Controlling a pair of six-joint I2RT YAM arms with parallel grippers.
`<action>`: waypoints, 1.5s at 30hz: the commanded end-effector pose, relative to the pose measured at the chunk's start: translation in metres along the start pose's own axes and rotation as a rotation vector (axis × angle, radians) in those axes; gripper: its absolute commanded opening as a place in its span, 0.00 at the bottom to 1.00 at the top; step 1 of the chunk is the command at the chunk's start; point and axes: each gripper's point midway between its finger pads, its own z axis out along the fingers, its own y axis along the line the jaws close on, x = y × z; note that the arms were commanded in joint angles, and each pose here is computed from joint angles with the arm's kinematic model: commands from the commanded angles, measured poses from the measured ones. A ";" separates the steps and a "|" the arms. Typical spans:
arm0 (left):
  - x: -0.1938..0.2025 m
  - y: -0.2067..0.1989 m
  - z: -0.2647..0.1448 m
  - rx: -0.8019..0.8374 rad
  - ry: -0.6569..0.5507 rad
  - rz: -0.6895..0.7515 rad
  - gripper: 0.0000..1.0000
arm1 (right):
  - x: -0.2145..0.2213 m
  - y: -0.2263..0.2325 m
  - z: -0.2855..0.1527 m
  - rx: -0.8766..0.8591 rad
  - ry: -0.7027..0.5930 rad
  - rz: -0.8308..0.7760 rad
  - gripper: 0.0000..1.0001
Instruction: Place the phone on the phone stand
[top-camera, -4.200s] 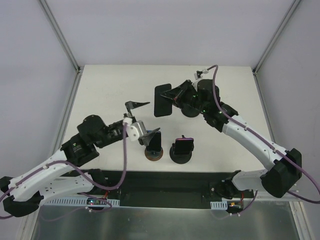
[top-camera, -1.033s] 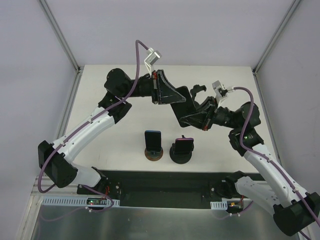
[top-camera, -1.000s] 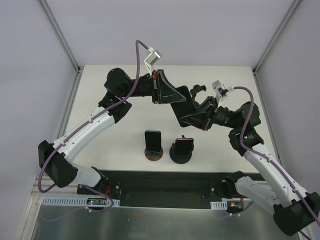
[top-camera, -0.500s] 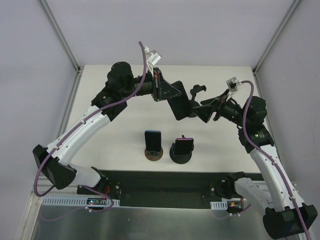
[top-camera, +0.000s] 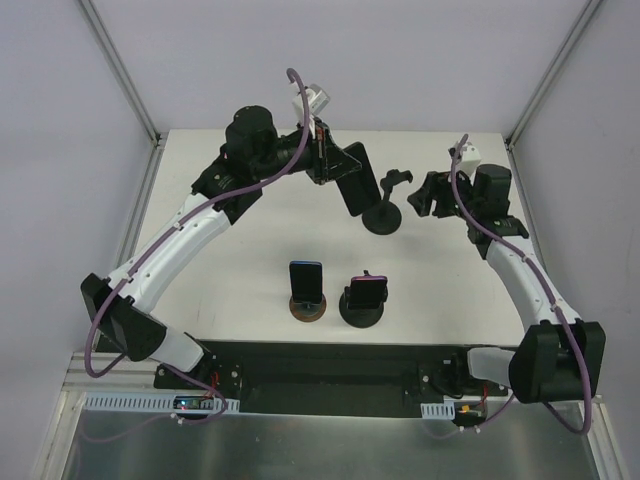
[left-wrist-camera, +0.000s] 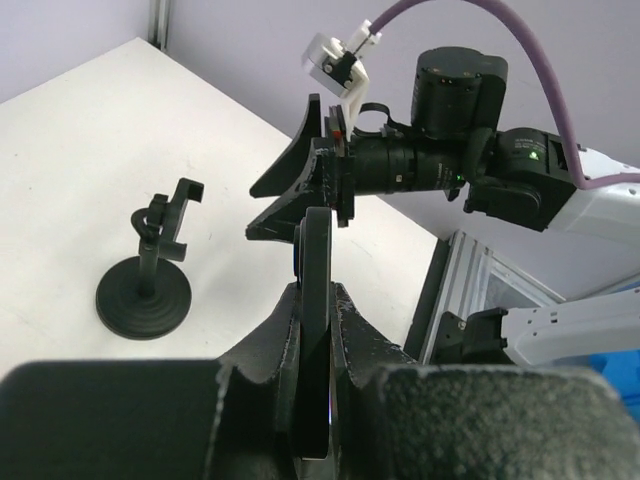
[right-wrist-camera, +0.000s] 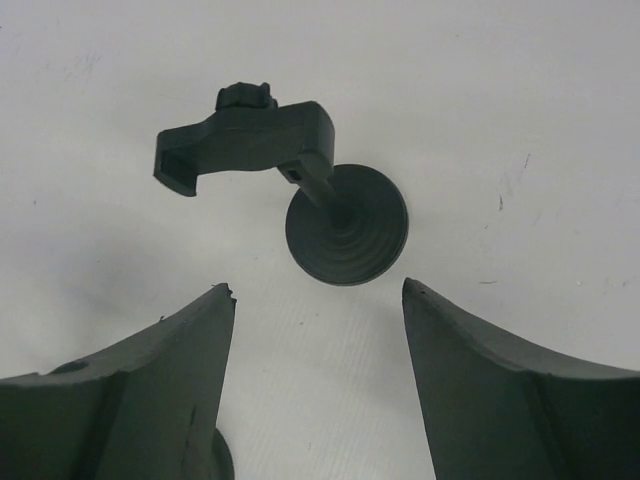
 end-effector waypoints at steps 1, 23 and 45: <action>-0.028 -0.021 0.002 0.134 -0.065 0.140 0.00 | -0.046 0.002 0.006 -0.104 -0.189 -0.169 0.68; 0.002 -0.015 0.043 0.399 -0.005 0.344 0.00 | -0.035 -0.020 0.051 -0.182 -0.221 -0.275 0.49; -0.004 0.015 0.043 0.207 -0.047 0.453 0.00 | -0.043 -0.026 0.061 -0.074 -0.266 -0.303 0.45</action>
